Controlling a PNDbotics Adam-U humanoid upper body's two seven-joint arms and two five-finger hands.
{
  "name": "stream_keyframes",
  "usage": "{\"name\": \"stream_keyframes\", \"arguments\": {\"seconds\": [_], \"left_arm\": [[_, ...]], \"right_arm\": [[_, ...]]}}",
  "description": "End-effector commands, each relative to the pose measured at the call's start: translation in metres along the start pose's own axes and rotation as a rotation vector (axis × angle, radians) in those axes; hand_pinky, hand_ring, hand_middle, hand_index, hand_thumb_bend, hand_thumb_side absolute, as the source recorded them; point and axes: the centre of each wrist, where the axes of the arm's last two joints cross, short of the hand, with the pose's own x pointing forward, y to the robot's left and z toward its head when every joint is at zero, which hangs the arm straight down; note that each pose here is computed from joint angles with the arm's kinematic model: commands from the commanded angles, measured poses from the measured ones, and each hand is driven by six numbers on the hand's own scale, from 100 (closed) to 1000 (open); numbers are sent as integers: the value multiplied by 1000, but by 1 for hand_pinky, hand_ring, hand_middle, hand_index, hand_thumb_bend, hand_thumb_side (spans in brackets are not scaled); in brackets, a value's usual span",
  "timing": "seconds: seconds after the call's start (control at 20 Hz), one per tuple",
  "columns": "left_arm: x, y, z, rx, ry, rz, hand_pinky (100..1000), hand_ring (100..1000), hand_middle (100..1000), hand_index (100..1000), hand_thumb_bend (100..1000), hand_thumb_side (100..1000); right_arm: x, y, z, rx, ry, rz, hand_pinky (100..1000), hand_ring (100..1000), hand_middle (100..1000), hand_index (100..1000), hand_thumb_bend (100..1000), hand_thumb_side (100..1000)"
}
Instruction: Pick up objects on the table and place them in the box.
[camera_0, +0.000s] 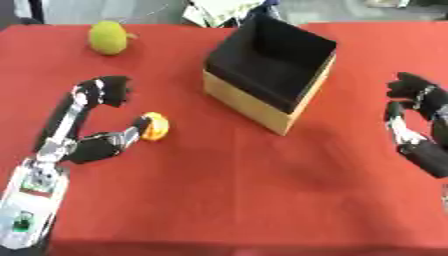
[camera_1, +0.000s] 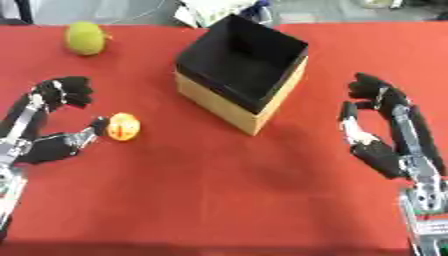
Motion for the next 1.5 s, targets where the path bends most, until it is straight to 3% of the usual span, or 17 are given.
{"name": "stream_keyframes", "arguments": {"seconds": [0.05, 0.4, 0.9, 1.5], "left_arm": [[6, 17, -5, -38, -17, -92, 690, 673, 662, 836, 449, 330], [6, 33, -13, -143, 41, -233, 685, 666, 659, 843, 434, 295], [3, 47, -34, -404, 106, -508, 707, 683, 695, 867, 503, 256], [-14, 42, -54, -523, 178, -615, 712, 684, 706, 875, 532, 268]], "right_arm": [[4, -6, -3, -11, -19, 7, 725, 774, 756, 901, 100, 541], [4, -6, -3, -6, -20, 7, 725, 774, 756, 901, 100, 551], [4, -5, -2, 4, -22, 7, 725, 774, 755, 901, 100, 533], [3, -5, -2, 12, -23, 5, 725, 774, 755, 901, 100, 532]]}}
